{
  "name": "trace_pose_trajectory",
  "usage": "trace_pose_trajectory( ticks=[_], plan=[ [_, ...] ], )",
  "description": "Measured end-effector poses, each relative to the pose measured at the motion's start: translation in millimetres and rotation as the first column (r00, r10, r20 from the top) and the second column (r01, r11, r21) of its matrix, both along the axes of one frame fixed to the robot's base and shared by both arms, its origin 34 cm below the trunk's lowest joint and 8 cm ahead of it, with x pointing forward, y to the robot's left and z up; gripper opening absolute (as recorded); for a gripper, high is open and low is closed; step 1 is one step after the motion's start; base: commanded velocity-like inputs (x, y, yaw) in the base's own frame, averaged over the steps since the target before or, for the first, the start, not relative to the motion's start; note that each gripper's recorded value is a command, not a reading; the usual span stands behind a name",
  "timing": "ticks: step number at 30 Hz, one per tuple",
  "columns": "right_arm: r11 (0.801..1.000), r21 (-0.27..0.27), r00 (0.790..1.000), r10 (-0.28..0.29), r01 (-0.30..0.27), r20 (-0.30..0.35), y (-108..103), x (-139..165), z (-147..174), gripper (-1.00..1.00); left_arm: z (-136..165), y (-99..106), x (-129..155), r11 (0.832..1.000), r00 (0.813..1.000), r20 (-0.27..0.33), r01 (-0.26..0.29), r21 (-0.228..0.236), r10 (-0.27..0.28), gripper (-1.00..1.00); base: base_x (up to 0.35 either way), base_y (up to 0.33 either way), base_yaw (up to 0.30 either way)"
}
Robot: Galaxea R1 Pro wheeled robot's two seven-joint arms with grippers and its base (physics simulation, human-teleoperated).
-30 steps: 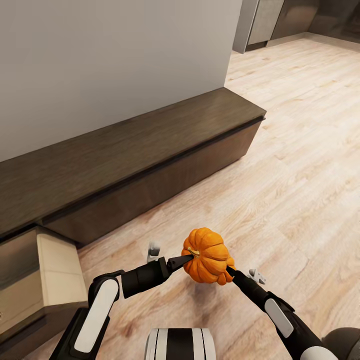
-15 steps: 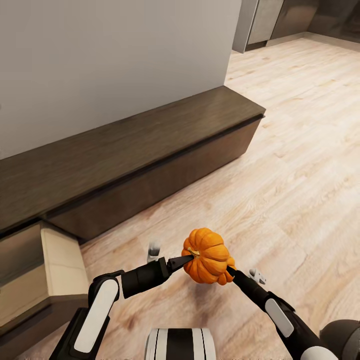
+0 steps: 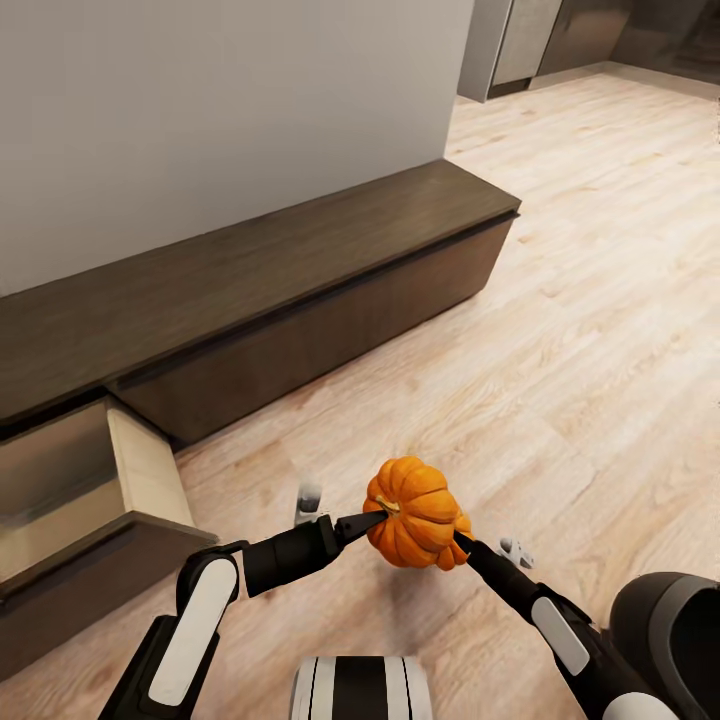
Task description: Place each of the two pumpkins and all three candles from the living room inside a cabinet in the living room (use any cabinet), then make sure every cabinet is closed, and position the cauldron so it is next to a table in the living room.
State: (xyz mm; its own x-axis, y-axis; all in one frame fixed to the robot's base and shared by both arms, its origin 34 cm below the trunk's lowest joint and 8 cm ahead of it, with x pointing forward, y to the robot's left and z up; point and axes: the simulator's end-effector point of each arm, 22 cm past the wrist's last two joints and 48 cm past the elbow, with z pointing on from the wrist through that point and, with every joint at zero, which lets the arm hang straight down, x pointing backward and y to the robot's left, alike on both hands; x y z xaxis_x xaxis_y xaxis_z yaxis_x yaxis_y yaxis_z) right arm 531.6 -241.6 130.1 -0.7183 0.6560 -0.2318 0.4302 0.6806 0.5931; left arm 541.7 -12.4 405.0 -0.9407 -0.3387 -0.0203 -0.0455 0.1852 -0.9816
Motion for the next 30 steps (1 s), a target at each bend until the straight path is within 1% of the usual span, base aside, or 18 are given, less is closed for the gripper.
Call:
trace_pose_trajectory(
  ticks=[13,21,24,26,28,30],
  plan=[
    [1.0,0.0,1.0,-0.001,0.001,0.001,-0.4,0.3,0.1,-1.0,-1.4,0.4,-0.4,1.0,1.0,0.002,0.002,0.007,-0.002,-1.0,-0.284,0.001,0.0],
    [1.0,0.0,1.0,-0.001,0.001,0.001,-0.4,0.6,0.3,-1.0,-1.4,0.3,-0.6,1.0,1.0,0.002,0.003,0.008,-0.003,-1.0,-0.258,0.101,0.0],
    [1.0,0.0,1.0,-0.001,0.001,0.002,-0.3,0.8,0.6,-1.0,-1.5,0.8,-1.2,1.0,1.0,0.001,0.002,0.007,-0.002,-1.0,-0.141,0.076,0.0],
    [1.0,0.001,1.0,-0.002,0.002,0.003,-0.3,1.1,0.9,-1.0,1.1,0.6,-1.8,1.0,1.0,-0.004,0.0,-0.009,0.0,-1.0,-0.054,0.029,0.0],
    [1.0,0.001,1.0,-0.003,0.003,0.003,-0.3,1.1,0.9,-1.0,-0.2,1.6,-2.6,1.0,1.0,-0.003,0.0,-0.004,0.0,-1.0,-0.022,0.012,0.0],
    [1.0,0.001,1.0,-0.003,0.003,0.003,-0.3,1.2,1.0,-1.0,0.3,2.3,-3.0,1.0,1.0,-0.006,-0.003,-0.009,0.003,-1.0,-0.009,0.005,0.0]
  ],
)
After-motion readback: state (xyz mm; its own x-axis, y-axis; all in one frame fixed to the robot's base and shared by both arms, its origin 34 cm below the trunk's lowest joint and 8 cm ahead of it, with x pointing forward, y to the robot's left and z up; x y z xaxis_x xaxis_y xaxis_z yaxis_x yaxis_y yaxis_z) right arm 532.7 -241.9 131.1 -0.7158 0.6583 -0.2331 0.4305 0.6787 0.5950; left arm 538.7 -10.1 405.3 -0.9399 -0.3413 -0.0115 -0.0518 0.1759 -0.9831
